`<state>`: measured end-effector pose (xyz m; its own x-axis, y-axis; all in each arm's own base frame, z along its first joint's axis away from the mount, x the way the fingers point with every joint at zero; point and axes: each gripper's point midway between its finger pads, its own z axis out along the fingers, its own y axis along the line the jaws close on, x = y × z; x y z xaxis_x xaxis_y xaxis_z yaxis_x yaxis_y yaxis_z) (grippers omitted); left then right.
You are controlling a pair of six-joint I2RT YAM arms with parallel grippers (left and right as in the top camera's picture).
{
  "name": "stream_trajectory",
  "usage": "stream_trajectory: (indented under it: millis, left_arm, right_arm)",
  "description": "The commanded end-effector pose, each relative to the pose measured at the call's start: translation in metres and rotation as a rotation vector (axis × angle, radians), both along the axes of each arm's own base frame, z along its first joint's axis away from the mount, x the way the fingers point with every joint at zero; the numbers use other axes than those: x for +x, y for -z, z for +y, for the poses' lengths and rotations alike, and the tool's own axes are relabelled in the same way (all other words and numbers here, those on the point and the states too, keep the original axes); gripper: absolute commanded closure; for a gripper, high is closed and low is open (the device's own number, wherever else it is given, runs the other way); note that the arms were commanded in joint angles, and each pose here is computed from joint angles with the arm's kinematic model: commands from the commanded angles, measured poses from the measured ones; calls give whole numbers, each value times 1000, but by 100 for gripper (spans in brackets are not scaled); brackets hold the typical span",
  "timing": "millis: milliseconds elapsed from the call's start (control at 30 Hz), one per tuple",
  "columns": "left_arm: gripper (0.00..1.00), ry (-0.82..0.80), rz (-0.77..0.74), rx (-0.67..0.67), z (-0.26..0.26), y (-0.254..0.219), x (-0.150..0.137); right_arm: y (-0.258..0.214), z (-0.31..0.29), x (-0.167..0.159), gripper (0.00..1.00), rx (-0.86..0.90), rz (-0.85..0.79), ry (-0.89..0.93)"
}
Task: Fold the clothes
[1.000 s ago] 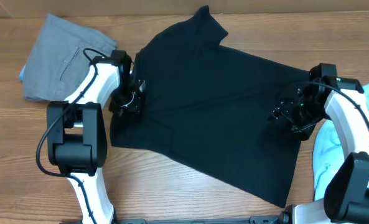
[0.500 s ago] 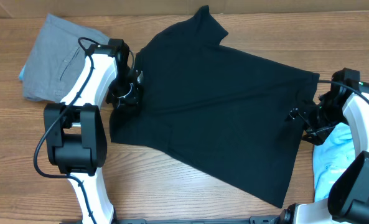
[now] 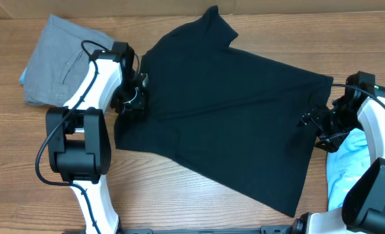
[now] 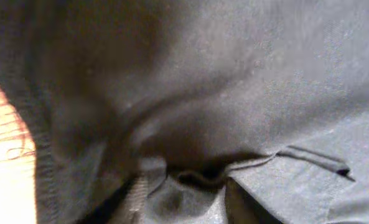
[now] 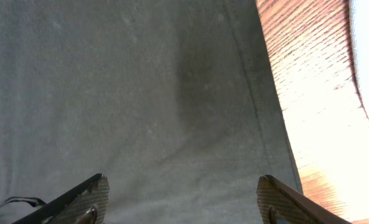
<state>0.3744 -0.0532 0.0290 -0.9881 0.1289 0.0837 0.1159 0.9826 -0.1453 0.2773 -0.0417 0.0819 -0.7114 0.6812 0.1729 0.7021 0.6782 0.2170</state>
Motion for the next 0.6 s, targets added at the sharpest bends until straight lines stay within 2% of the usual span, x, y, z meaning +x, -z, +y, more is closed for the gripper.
stream_trajectory:
  millis: [0, 33, 67, 367, 500, 567]
  left_arm:
    - [81, -11, 39, -50, -7, 8, -10]
    - [92, -13, 49, -69, -10, 8, -12]
    - [96, -15, 59, -87, -13, 7, -14]
    - [96, -22, 104, -101, -15, -11, -23]
    - [96, -56, 24, -66, -8, -42, -7]
    - [96, -81, -40, -41, -1, -64, 2]
  right_arm:
    - [2, -1, -1, 21, -3, 4, 2]
    - [2, -1, -1, 21, -4, 4, 2]
    - [2, -1, -1, 21, -4, 4, 2]
    - [2, -2, -2, 21, -10, 7, 0]
    - [2, -2, -6, 19, -12, 26, -3]
    - [6, -7, -12, 13, -47, 52, -6]
